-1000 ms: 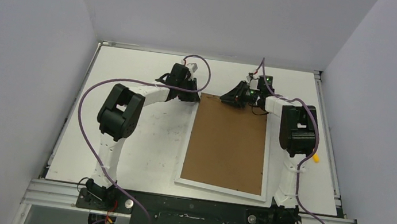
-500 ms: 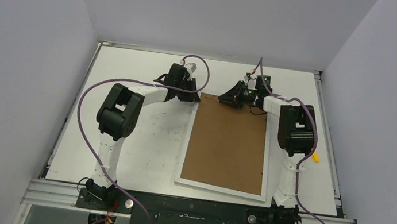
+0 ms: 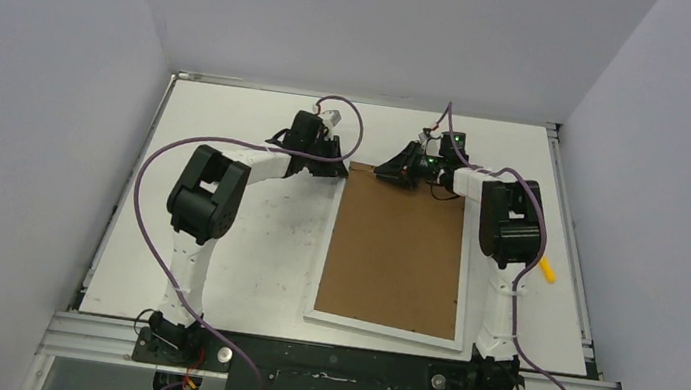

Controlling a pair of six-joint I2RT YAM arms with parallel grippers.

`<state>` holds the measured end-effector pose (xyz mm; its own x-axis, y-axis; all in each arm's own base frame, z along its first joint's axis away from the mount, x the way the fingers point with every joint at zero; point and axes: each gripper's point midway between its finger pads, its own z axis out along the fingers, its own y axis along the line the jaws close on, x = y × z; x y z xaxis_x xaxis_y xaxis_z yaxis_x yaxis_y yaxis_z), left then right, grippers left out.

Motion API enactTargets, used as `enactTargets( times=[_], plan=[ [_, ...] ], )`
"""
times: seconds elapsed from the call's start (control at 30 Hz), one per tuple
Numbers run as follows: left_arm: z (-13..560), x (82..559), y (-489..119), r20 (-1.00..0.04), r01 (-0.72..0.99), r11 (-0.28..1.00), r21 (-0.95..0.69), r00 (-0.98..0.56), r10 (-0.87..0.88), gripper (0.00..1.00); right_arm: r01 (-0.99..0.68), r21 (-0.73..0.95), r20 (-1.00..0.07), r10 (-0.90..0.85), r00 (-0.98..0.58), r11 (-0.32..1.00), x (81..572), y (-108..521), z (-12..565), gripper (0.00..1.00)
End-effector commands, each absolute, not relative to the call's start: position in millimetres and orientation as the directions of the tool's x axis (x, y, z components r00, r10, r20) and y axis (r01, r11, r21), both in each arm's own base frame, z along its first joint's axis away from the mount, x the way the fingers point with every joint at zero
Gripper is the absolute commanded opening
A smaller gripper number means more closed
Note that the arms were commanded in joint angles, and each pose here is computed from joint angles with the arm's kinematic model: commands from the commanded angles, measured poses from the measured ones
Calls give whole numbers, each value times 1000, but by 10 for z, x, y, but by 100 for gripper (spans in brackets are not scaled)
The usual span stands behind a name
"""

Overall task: Take the photo out of the frame
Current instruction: Release the photo frame item from the photo frame.

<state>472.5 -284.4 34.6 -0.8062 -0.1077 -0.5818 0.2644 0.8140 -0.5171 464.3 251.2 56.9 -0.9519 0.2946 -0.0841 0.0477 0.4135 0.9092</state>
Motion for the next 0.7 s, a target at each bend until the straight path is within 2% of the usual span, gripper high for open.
enactTargets(
  times=[0.0,0.67],
  plan=[
    [180,4616,-2672,-552,250,841,-480,-831,-68,10,65,899,-79,307,-948,434,4690,2556,420,5],
    [174,4614,-2639,-551,245,850,-466,-832,-63,10,80,892,-82,333,-939,446,4642,2333,455,5]
  ],
)
